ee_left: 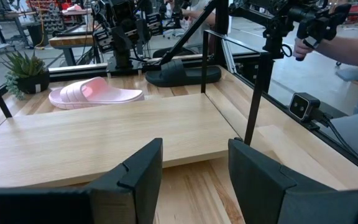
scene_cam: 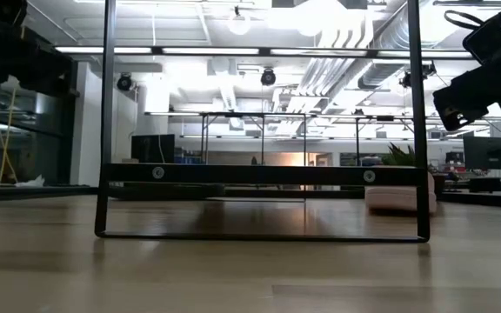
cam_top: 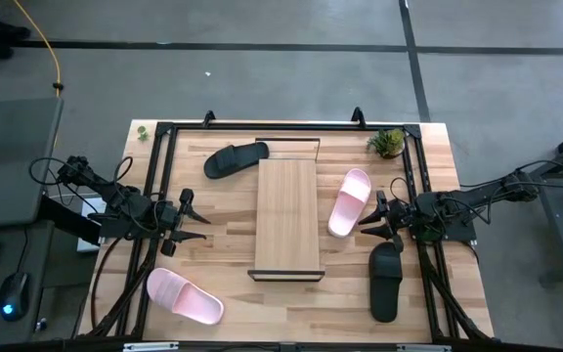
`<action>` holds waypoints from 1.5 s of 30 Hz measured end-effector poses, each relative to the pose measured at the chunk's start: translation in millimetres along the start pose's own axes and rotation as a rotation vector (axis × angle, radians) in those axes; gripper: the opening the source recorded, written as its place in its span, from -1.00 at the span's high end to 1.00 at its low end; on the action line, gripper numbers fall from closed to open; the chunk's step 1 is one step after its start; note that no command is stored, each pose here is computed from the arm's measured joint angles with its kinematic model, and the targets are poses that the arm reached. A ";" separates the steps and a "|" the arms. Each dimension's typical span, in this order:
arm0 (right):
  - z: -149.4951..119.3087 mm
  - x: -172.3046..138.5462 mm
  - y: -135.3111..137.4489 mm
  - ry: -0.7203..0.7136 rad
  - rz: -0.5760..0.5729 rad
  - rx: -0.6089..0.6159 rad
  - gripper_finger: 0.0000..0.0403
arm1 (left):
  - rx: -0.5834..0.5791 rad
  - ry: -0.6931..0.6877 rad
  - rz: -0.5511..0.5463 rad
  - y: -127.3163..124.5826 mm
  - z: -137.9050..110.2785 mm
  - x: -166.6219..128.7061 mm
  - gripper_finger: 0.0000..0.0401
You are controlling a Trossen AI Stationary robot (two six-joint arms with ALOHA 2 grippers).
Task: Pick and place slides into the shelf
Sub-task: Put the bottom black slipper on the shelf
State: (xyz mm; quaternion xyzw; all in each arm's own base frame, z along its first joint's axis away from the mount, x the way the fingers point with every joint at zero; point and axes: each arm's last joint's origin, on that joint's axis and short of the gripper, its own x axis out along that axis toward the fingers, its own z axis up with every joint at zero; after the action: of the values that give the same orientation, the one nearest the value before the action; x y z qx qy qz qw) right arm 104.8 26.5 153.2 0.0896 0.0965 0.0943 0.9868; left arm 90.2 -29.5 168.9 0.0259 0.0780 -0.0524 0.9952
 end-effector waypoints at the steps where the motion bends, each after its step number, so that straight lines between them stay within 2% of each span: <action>1: 0.1 0.0 0.0 -0.001 0.000 -0.007 0.44 | 0.000 -0.001 0.000 0.0 0.1 0.0 0.16; 13: 0.4 0.0 0.1 -0.004 0.001 -0.003 0.44 | -0.107 -0.011 0.004 0.1 1.0 0.0 0.16; 18: 0.4 0.0 0.1 -0.004 0.001 -0.002 0.44 | -0.107 -0.011 0.007 0.2 1.1 0.0 0.16; 24: 1.2 0.0 0.3 -0.012 0.003 0.000 0.44 | -0.110 -0.018 0.072 2.1 1.4 -0.1 0.16; 37: 2.5 -0.1 -1.5 -0.035 -0.061 0.002 0.44 | -0.168 -0.242 0.176 6.1 23.4 -3.3 0.16; 42: 9.1 -0.5 -0.4 -0.106 -0.056 0.008 0.44 | -0.187 -0.292 0.196 7.1 28.2 -4.8 0.16; 45: 14.9 -1.2 0.8 -0.166 -0.044 0.004 0.44 | -0.160 -0.315 0.234 8.3 30.9 -5.9 0.16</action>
State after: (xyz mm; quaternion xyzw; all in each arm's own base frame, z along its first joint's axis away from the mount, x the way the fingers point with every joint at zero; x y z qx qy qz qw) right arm 106.6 24.7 167.9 0.0970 0.0167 0.0644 0.9931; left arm 90.0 -22.5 200.6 -0.0529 -0.0784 0.0665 0.9933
